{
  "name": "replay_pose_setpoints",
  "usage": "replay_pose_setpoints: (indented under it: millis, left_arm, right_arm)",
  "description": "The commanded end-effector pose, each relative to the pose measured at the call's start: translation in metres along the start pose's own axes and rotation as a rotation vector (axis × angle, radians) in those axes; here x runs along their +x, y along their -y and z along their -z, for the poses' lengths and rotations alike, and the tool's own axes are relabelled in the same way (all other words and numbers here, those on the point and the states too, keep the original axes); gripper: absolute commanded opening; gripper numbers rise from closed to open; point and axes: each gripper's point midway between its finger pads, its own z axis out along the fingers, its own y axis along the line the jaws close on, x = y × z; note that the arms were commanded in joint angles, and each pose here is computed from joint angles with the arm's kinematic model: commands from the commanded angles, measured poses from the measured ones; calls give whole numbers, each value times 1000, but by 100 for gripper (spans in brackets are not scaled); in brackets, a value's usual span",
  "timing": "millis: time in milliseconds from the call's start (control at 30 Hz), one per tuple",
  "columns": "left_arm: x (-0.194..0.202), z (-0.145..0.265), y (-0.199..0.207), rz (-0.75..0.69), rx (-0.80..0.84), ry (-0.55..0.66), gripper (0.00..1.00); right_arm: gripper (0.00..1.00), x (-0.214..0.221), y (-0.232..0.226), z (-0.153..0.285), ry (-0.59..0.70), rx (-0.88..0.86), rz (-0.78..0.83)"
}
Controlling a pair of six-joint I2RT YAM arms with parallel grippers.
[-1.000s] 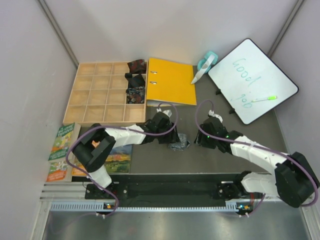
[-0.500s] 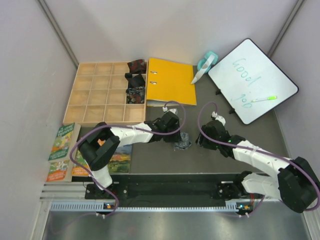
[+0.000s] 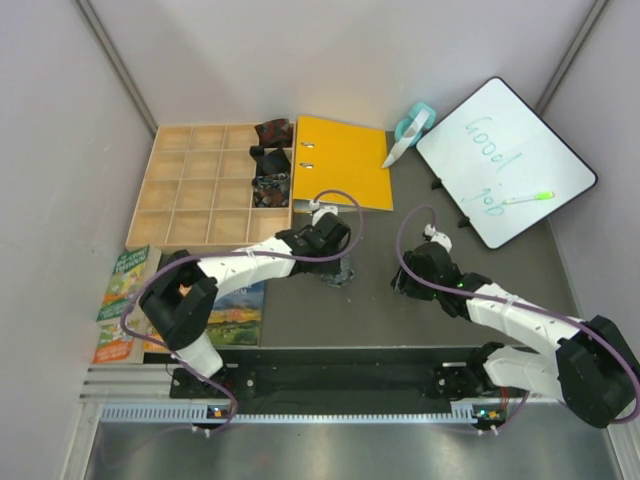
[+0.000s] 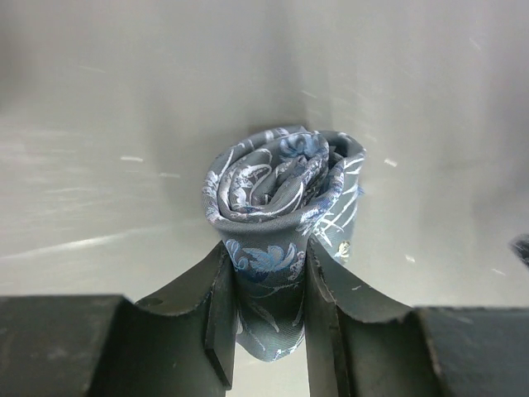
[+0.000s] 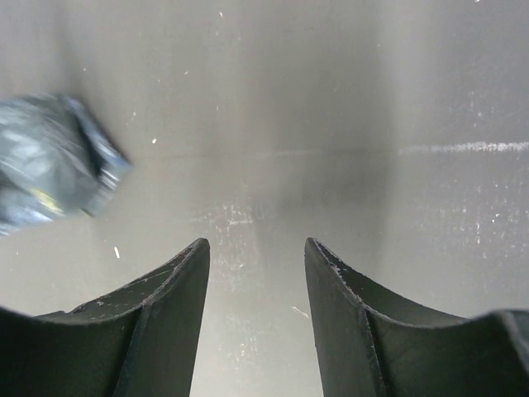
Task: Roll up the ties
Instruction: Pick up the tie at the center of the board.
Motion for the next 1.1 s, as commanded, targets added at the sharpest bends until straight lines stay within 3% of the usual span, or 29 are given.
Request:
replay_pose_setpoints:
  millis: [0,267,733,1067]
  left_arm:
    - [-43,30,-35,-6,-83,109,0]
    - [-86,63,-64,32,-95,200,0]
    - [-155,108,-116,66,-259,341,0]
    - [-167,86,-142,116,-199,304,0]
  right_arm:
    - [50,-12,-11,3,48,-47,2]
    - [50,-12,-11,2,46,-47,4]
    - [50,-11,-12,1,40,-49,8]
    - [50,-11,-13,0,36,-49,11]
